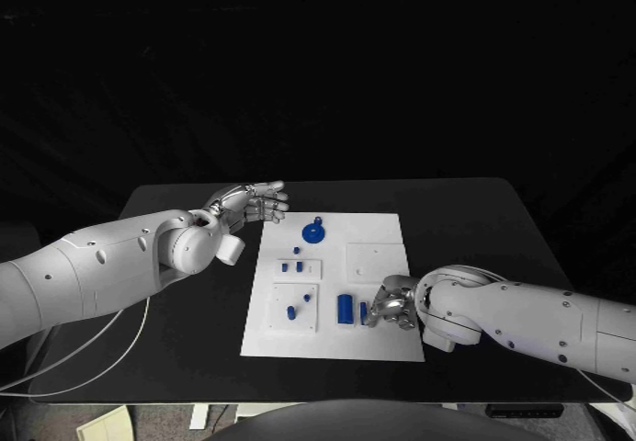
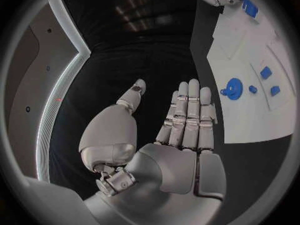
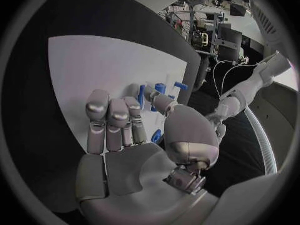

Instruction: Assemble the parts on the task board

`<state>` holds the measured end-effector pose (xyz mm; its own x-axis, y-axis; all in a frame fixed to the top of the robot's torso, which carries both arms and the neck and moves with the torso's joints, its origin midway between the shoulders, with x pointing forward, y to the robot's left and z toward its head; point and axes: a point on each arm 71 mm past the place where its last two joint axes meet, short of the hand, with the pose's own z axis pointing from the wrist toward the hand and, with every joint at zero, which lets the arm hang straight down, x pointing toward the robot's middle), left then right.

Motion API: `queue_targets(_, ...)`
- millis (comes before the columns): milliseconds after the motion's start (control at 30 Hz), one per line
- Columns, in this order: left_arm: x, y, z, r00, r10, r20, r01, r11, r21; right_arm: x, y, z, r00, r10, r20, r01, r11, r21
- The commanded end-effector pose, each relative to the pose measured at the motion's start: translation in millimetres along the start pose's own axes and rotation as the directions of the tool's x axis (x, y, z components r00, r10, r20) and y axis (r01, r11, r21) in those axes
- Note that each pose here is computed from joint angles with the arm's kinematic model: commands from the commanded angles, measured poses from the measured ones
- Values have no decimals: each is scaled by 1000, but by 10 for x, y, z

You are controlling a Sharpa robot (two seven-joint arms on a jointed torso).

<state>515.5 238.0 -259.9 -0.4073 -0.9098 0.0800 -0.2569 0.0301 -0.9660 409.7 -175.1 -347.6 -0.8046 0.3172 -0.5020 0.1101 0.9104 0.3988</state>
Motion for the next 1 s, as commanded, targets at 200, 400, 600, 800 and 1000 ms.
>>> queue_targets(200, 25, -13, 5, 1000, -1, -19, 1, 1000, 7, 66, -7, 35, 999, -33, -22, 34, 999, 16)
queue_targets(400, 28, -13, 6, 1000, -1, -20, 1, 1000, 7, 48, -43, 53, 999, -34, -7, 35, 999, 30)
queue_targets(600, 25, -13, 7, 1000, 0, -19, 1, 1000, 7, 16, -96, 32, 1000, -19, 13, 18, 1000, 25)
queue_targets(800, 27, -14, 13, 1000, 1, -18, 0, 1000, 9, 2, -169, -22, 991, 120, -66, -123, 991, -48)
queue_targets(1000, 22, -20, 25, 1000, 3, -9, -3, 1000, 16, -229, -172, -85, 985, 167, -41, -171, 977, -129)
